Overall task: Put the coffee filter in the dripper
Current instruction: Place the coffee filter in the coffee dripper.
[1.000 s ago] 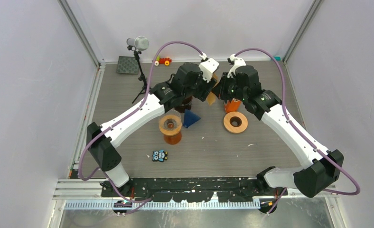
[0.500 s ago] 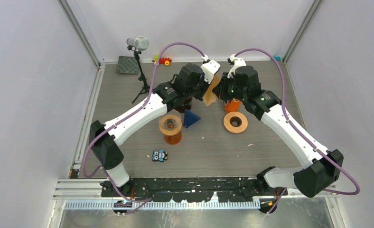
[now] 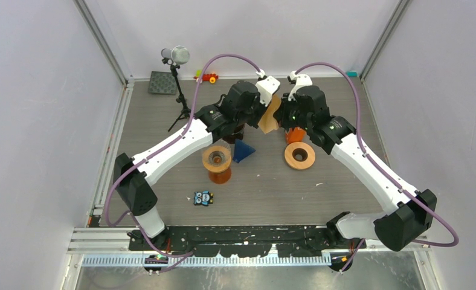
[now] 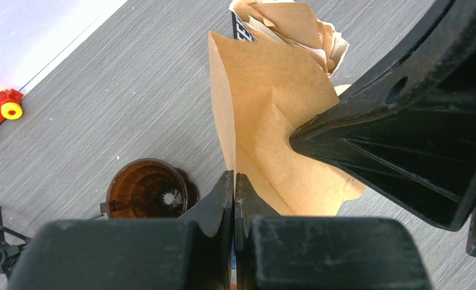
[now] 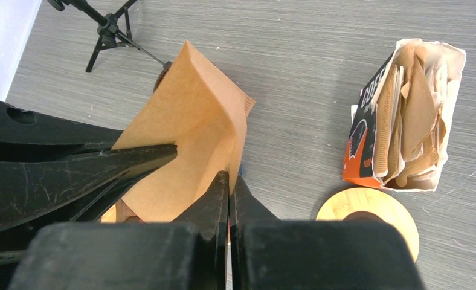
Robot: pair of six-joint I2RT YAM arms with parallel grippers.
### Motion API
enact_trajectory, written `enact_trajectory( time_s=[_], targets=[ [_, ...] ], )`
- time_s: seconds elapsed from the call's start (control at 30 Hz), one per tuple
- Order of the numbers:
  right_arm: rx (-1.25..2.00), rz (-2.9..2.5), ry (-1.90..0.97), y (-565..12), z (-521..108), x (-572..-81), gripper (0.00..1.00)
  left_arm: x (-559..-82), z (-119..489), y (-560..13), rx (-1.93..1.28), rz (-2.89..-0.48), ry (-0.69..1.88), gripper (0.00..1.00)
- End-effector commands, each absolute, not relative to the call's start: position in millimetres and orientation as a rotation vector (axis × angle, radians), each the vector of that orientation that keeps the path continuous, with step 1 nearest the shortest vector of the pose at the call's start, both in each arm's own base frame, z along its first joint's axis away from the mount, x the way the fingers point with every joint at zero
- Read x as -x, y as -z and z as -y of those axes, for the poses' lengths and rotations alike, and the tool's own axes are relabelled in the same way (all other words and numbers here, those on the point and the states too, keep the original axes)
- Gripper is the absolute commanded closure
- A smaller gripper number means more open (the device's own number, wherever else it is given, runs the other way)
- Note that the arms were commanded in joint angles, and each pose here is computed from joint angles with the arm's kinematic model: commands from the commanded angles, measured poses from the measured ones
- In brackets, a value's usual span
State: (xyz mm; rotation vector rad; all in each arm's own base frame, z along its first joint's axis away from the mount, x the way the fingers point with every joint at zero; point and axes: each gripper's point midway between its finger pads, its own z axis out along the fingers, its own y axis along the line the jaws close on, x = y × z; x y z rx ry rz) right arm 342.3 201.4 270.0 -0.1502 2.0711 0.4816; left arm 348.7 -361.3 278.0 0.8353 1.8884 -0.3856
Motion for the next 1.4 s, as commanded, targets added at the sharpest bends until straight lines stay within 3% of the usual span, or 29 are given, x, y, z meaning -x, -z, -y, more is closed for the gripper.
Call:
enact_trajectory(
  time_s=[0.0, 0.53, 0.9, 1.37],
  targets=[
    [0.145, -1.99, -0.439, -295, -195, -347, 0.99, -350, 352, -310, -0.766, -1.821, 0.382, 1.0],
    [0.159, -1.956, -0.361, -300, -180, -345, 0.99, -351, 342, -312, -0.756, -1.795, 0.341, 1.0],
    [0.145, -1.993, -0.513, -297, -203, -340, 0.71, -349, 347, -313, -0.749, -1.808, 0.376, 1.0],
    [0.102, -2.073, -0.567, -276, -220, -352, 0.68, -346, 351, -308, -0.719, -1.838, 0.423, 1.0]
  ],
)
